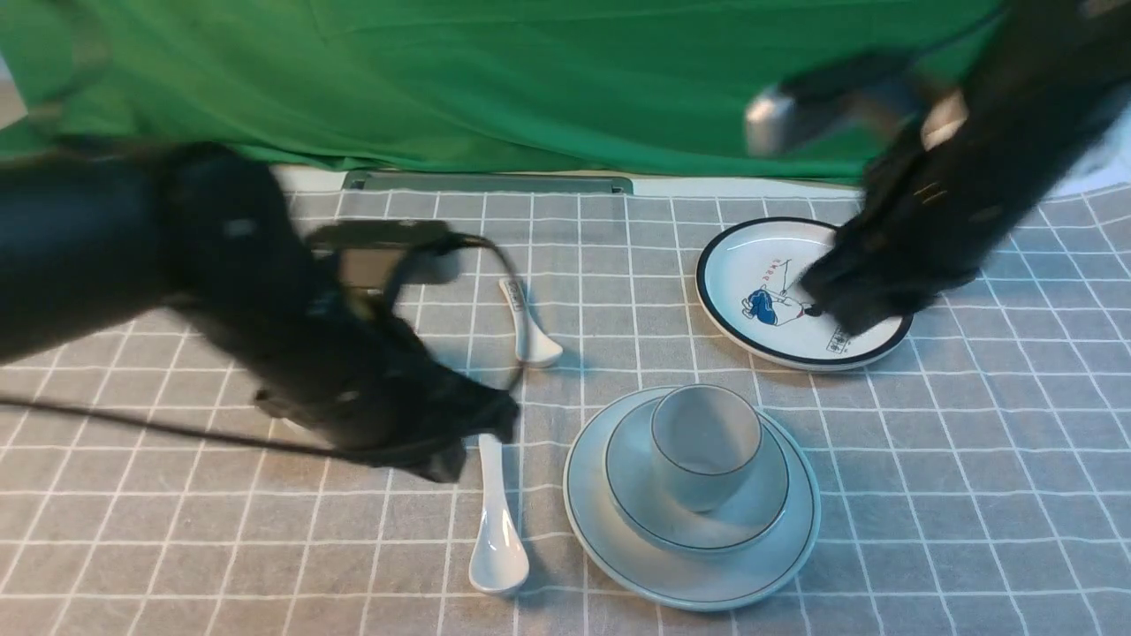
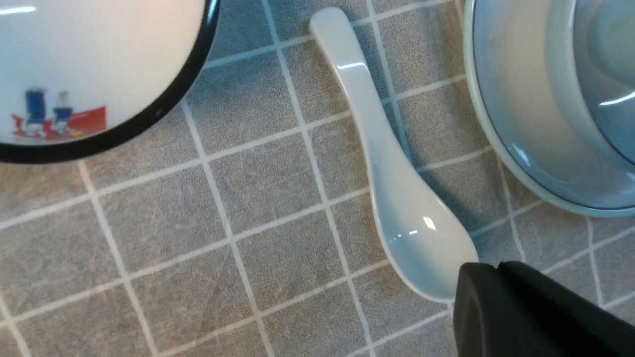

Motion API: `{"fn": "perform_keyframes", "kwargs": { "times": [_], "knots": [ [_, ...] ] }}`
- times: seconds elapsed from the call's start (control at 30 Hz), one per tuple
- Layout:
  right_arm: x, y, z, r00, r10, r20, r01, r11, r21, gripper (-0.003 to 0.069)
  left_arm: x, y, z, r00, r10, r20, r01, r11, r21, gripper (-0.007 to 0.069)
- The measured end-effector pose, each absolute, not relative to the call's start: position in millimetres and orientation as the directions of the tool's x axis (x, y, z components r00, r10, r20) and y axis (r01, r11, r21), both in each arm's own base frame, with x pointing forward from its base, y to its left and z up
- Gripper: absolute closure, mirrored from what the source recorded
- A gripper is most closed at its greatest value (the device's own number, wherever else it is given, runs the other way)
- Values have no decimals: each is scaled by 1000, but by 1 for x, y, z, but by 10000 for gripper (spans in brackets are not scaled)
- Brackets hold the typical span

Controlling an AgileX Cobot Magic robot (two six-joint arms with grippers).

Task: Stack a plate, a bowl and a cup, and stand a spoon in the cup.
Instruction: Use the left arm to grab a blue soup spoon

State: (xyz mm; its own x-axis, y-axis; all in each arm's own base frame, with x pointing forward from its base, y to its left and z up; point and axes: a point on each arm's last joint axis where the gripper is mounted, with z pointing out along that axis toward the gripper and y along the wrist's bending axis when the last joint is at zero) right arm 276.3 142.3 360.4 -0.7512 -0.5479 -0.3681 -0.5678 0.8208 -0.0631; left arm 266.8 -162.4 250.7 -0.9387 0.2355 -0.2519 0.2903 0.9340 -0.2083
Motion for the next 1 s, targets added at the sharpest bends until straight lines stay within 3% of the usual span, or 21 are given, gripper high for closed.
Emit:
{"fn": "perform_keyframes", "kwargs": {
  "times": [0.13, 0.27, 0.43, 0.7, 0.8, 0.9, 0.93, 1.0],
  "knots": [
    [233, 108, 389, -741, -496, -452, -513, 853, -95, 629, 286, -184, 241, -957, 220, -190, 253, 952, -172, 616],
    [198, 76, 386, -770, -432, -470, -441, 892, -97, 636, 302, -192, 227, -972, 167, -164, 192, 970, -150, 566],
    [169, 54, 380, -784, -389, -483, -391, 915, -102, 636, 314, -197, 205, -977, 157, -145, 175, 977, -121, 400],
    [160, 50, 383, -774, -383, -505, -386, 917, -104, 636, 332, -193, 179, -984, 65, -164, 86, 989, -122, 169],
    [160, 50, 382, -774, -383, -503, -386, 917, -104, 636, 338, -192, 167, -985, 44, -164, 64, 990, -122, 153],
    [160, 50, 382, -775, -384, -503, -386, 917, -104, 636, 343, -192, 160, -985, 39, -170, 60, 991, -119, 202],
    [160, 50, 382, -775, -384, -503, -386, 917, -104, 636, 343, -192, 160, -984, 42, -174, 63, 991, -118, 235],
    [160, 50, 382, -775, -384, -502, -386, 917, -104, 636, 344, -191, 160, -981, 66, -180, 87, 990, -112, 374]
  ]
}}
